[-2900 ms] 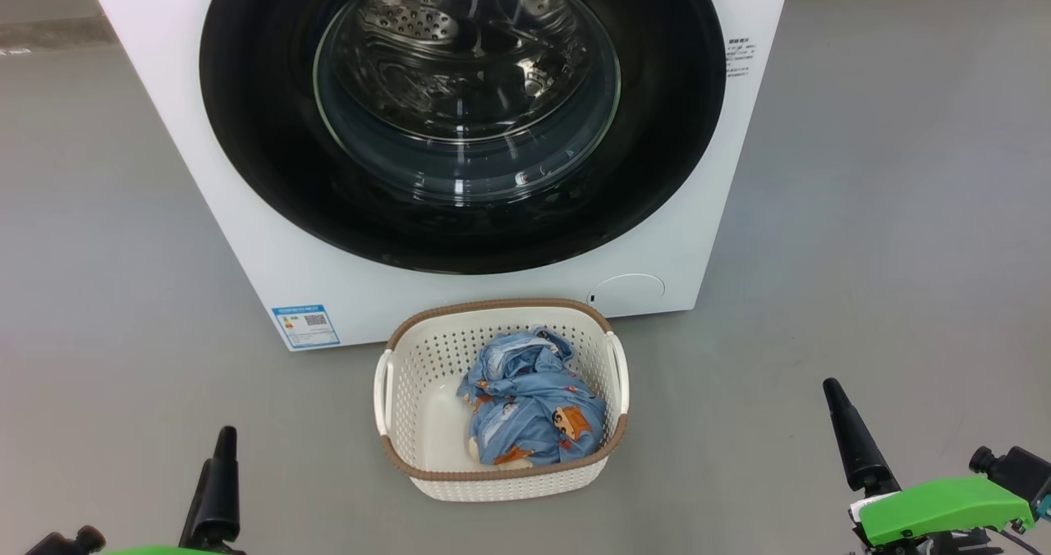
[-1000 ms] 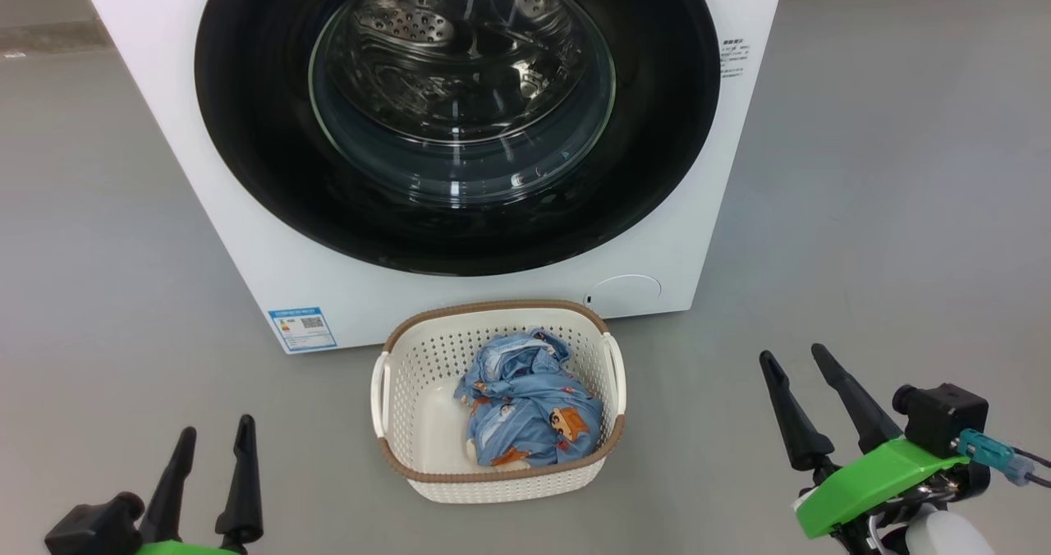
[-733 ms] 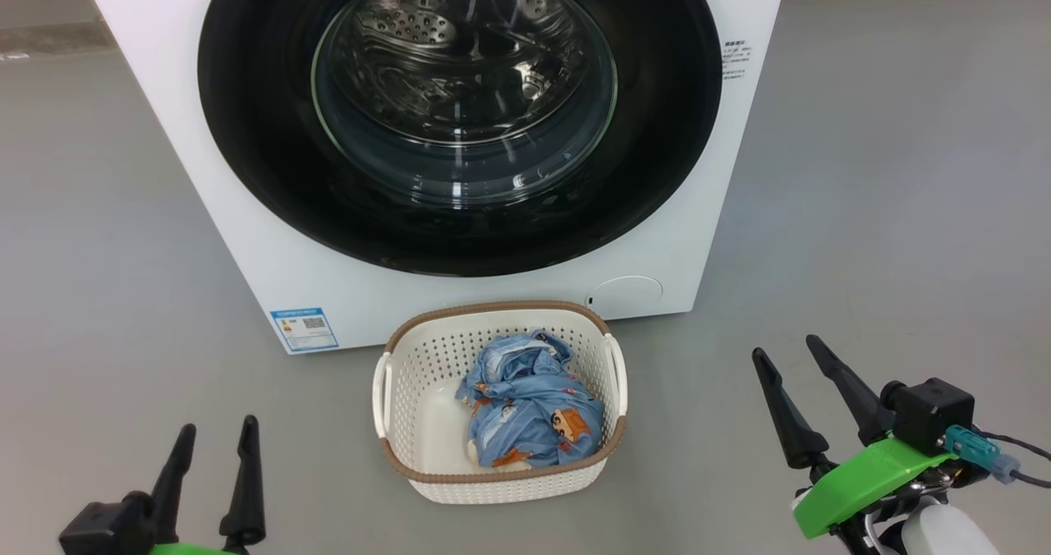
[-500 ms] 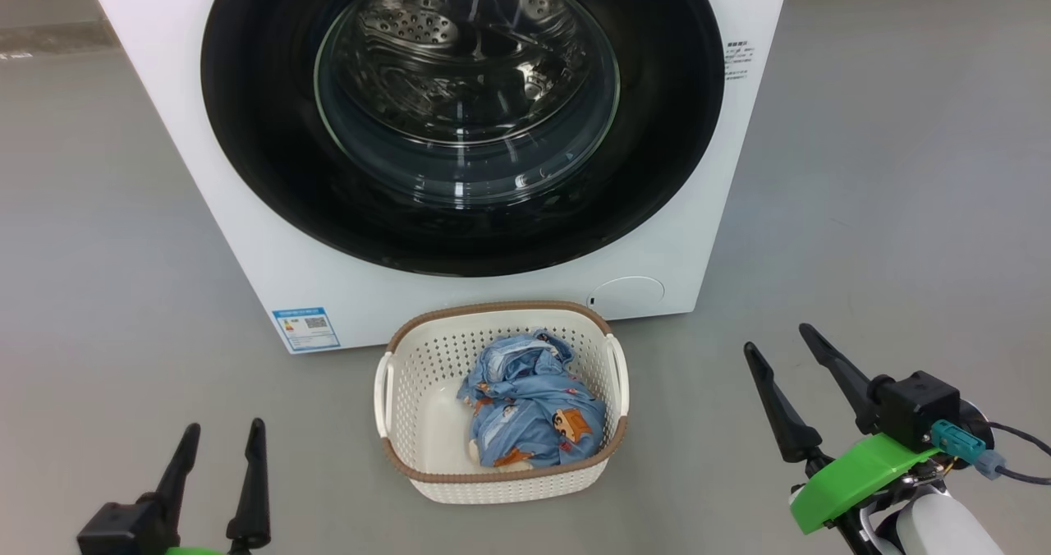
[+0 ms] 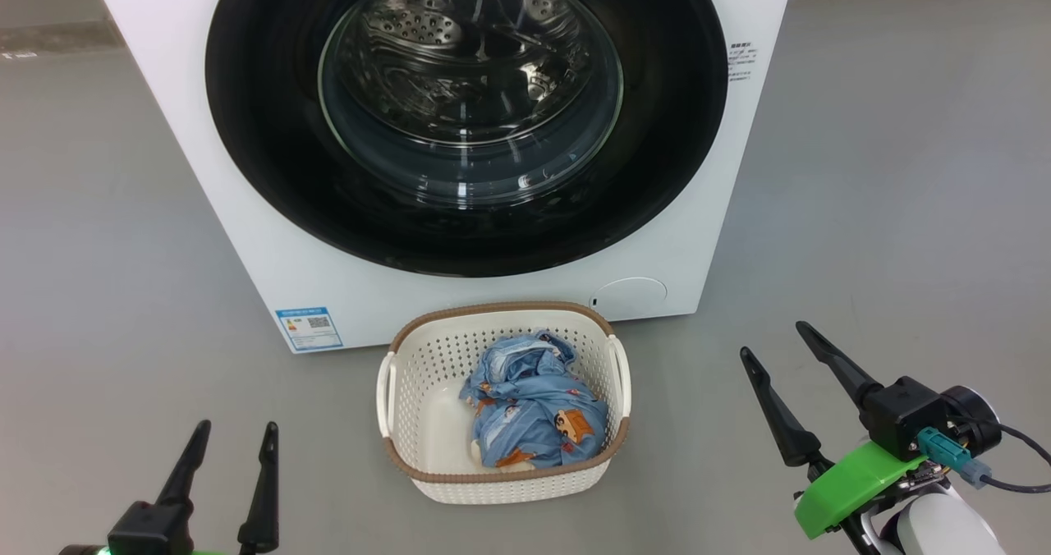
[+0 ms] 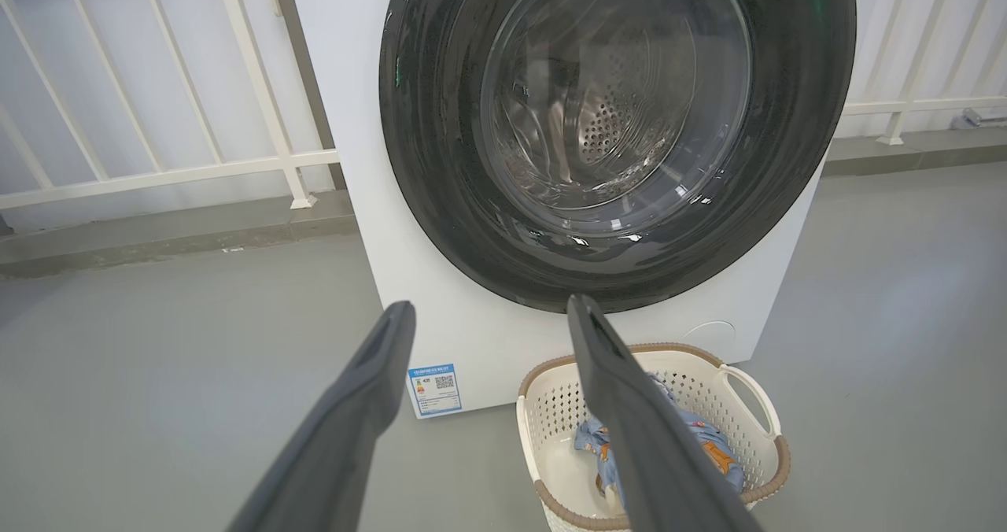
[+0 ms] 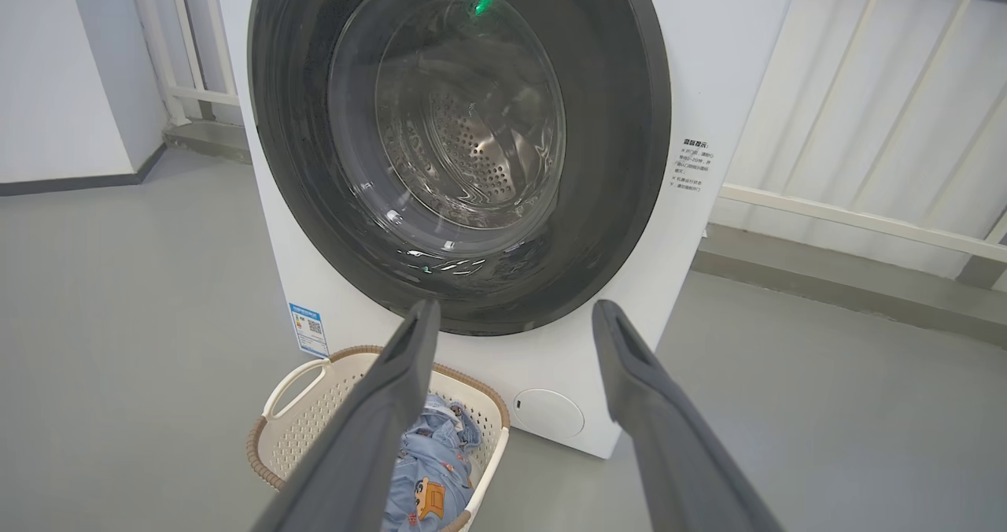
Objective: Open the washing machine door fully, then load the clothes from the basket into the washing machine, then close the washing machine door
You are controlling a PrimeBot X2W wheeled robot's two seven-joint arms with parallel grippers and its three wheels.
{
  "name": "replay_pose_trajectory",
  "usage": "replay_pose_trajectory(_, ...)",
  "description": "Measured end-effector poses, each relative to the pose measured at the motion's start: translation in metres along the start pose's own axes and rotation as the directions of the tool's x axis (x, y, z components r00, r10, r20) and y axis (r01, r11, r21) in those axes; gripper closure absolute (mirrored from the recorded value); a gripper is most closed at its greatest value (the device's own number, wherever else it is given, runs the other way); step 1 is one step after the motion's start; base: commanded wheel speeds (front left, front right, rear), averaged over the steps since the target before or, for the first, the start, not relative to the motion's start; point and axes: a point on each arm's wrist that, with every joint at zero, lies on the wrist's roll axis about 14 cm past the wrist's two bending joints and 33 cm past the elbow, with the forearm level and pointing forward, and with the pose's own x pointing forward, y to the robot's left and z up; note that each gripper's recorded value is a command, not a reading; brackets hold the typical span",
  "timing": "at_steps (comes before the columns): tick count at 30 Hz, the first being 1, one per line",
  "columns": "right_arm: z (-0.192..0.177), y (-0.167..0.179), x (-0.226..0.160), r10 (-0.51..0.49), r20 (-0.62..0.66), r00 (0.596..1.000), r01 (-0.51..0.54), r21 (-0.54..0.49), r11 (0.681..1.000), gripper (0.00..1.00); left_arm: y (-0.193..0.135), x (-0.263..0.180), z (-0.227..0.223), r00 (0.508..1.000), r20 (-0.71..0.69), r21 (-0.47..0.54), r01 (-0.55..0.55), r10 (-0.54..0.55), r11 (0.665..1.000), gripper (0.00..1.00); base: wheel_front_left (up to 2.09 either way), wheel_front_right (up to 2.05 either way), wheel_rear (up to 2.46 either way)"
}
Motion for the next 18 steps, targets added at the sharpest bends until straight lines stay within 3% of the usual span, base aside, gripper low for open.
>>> replay_pose_trajectory(8, 0.002, -0.002, 0.001, -0.008, 0.006, 1.000, 0.008, 0.005, 1.000, 0.00, 0.005, -0.001, -0.003, 1.000, -0.008, -0.005, -0.017, 0.017, 1.000, 0.00, 0.00, 0.00, 0.00)
replay_pose_trajectory(18, -0.012, -0.017, -0.003, -0.090, -0.030, 0.996, 0.091, 0.061, 0.994, 0.00, 0.013, -0.003, -0.007, 0.999, -0.021, -0.018, -0.049, 0.048, 0.999, 0.00, 0.00, 0.00, 0.00)
